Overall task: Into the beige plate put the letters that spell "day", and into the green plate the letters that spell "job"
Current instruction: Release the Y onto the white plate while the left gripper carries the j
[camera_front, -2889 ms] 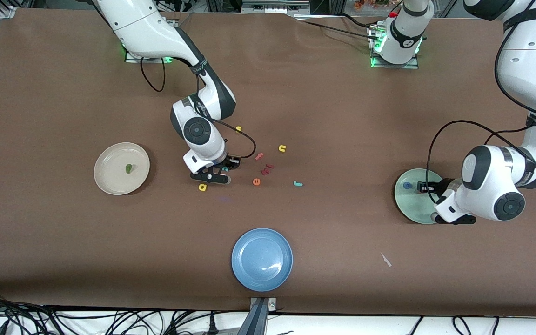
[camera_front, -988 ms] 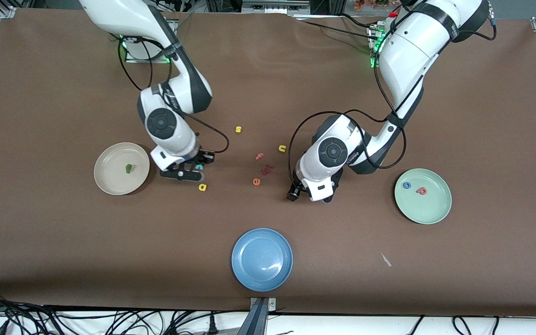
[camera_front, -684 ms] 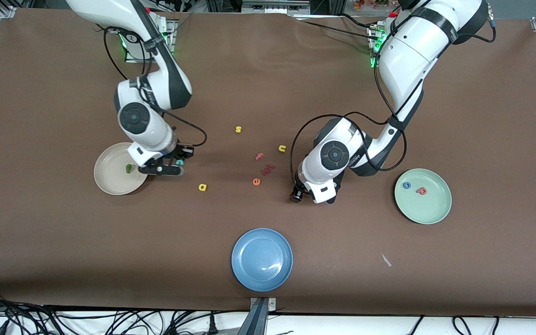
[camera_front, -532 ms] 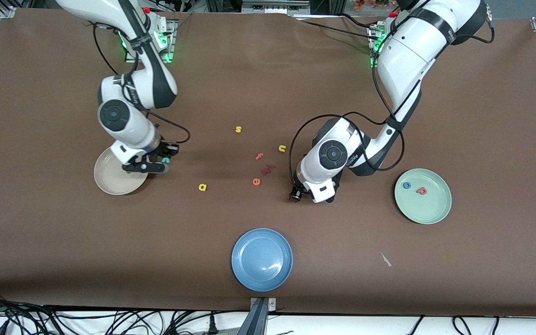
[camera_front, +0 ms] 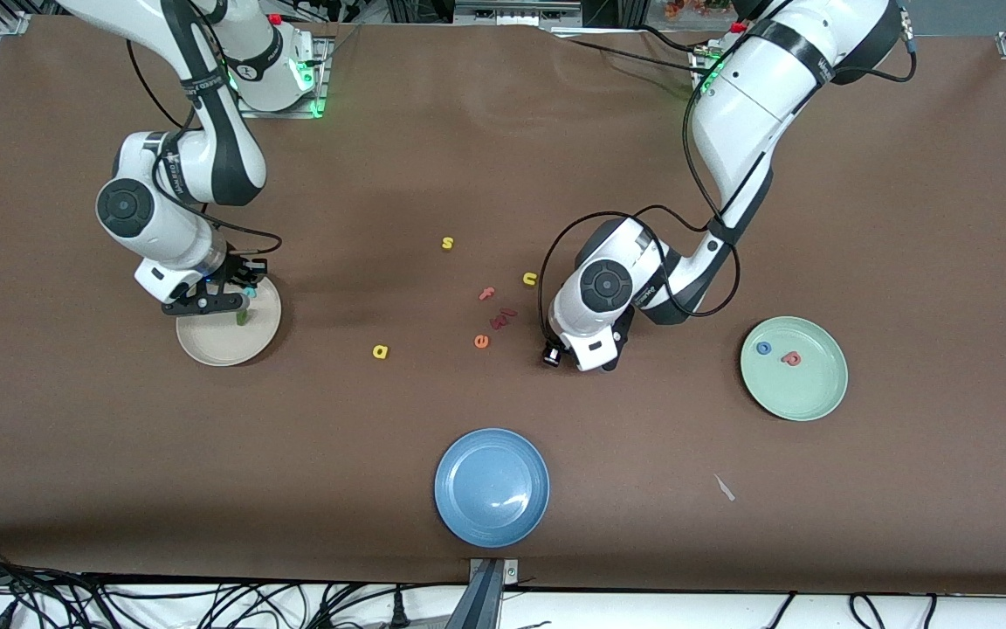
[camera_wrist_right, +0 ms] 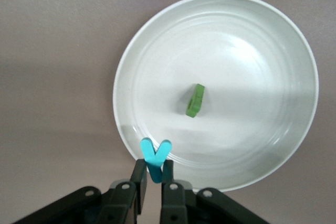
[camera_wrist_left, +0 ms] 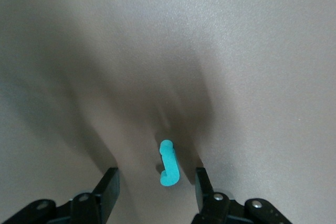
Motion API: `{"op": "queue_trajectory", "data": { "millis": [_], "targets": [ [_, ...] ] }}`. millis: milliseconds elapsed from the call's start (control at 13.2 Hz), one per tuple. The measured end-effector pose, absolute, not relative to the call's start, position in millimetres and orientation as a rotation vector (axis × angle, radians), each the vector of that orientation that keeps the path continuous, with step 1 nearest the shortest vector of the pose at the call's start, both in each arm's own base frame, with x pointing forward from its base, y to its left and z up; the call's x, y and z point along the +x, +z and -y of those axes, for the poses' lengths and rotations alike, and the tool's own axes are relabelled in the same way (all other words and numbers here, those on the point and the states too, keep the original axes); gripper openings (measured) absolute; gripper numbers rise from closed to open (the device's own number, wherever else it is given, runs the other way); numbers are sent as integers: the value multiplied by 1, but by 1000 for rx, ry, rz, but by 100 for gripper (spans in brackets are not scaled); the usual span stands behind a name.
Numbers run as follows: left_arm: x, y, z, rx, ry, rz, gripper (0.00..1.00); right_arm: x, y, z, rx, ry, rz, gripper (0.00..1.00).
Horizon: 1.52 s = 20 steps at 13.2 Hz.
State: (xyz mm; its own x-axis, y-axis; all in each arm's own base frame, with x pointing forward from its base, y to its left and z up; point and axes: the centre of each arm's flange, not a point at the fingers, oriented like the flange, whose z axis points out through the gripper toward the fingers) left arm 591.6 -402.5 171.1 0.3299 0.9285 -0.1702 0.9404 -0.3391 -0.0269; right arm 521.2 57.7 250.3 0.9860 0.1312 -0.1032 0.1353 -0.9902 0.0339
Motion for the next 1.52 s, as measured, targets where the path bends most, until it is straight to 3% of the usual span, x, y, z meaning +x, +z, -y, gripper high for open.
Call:
{"op": "queue_trajectory", "data": {
  "millis": [152, 532, 608, 684, 760, 912, 1293, 1521],
  "targets": [
    [592, 172, 403, 2497, -234, -1757, 54, 521, 249, -57, 3088, -161, -219, 39],
    [594, 172, 402, 2496, -219, -1752, 43, 541, 270, -73, 3104, -181, -216, 89],
    [594, 172, 401, 2496, -214, -1750, 37, 549, 279, -80, 3122, -203, -198, 99],
    [594, 172, 401, 2497, -213, -1748, 37, 558, 288, -87, 3140, -228, -180, 100],
    [595, 173, 401, 2501, -204, -1741, 31, 567, 295, -95, 3154, -246, -171, 100],
    [597, 174, 399, 2537, -154, -1706, 12, 580, 298, -109, 3170, -254, -162, 100],
    [613, 187, 386, 2581, -75, -1620, 12, 600, 274, -163, 3209, -270, 36, 100],
    [636, 239, 359, 2639, -19, -1521, 12, 606, 264, -205, 3207, -221, 189, 100]
  ]
}}
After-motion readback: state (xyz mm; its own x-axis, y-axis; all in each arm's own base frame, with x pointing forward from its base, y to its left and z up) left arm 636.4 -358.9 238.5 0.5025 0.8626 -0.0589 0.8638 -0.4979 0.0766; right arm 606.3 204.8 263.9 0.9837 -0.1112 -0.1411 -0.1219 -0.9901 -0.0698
